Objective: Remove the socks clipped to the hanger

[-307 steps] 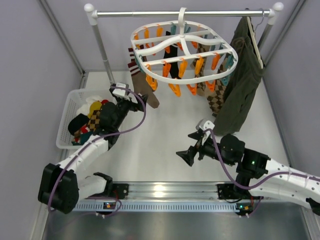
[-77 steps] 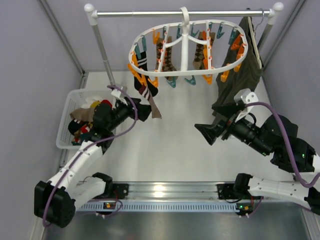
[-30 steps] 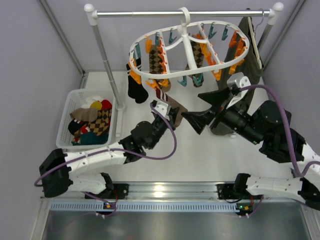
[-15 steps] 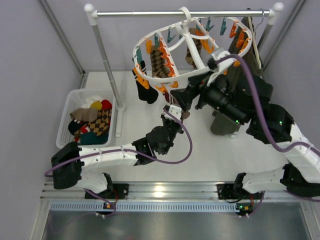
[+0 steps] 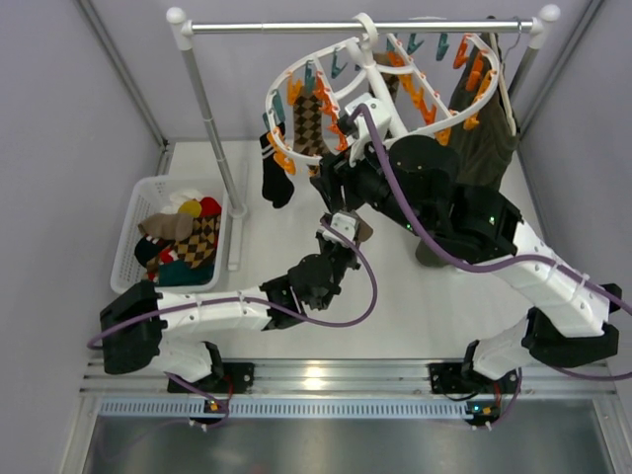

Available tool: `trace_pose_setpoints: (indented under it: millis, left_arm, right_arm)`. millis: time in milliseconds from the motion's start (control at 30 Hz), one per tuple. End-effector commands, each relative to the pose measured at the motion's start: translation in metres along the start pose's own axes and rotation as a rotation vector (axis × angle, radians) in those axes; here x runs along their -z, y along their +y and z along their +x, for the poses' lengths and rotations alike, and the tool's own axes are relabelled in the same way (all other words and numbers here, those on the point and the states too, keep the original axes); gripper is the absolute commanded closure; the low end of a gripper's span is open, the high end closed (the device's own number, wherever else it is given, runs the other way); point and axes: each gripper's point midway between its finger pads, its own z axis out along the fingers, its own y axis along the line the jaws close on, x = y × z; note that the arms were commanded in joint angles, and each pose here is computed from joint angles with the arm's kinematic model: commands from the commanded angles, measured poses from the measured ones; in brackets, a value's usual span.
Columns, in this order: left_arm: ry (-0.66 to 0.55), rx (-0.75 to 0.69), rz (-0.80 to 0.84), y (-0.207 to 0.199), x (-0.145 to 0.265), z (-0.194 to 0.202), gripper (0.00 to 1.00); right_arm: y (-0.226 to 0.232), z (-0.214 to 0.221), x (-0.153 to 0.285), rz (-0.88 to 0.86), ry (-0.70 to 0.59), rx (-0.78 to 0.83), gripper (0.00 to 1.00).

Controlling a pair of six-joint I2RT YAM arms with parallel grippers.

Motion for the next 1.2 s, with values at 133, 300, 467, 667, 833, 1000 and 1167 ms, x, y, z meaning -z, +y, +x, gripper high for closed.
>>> trace_pose_setpoints:
  millis: [133,300,467,667,833,1000,1167]
  left_arm:
    - [-0.065,0.08,-0.008,0.006,0.008,-0.026,1.0]
    - [-0.071,0.079,0.017,0.004,0.011,-0.029,1.0]
    - [-0.077,0.077,0.021,0.005,0.012,-0.033,1.0]
    - [-0.073,0.072,0.039,0.001,0.012,-0.03,1.0]
    - [-0.074,0.079,0.083,-0.006,0.013,-0.031,1.0]
    - [-0.079,0.081,0.109,-0.012,0.016,-0.034,1.0]
    - [-0.081,0.076,0.122,-0.015,0.02,-0.035,1.0]
  right_arm:
    - [-0.007,-0.002,-0.012,0.1,0.013,0.051,0.46]
    - [-0.006,0.005,-0.026,0.123,0.029,0.089,0.48]
    - [0.001,0.008,-0.033,0.099,0.032,0.083,0.49]
    - [0.004,0.008,-0.033,0.097,0.011,0.081,0.48]
    - [0.0,0.017,-0.042,0.141,0.028,0.105,0.44]
    - [-0.006,0.018,-0.047,0.183,-0.007,0.109,0.44]
    - [-0.009,0.019,-0.053,0.215,-0.016,0.115,0.44]
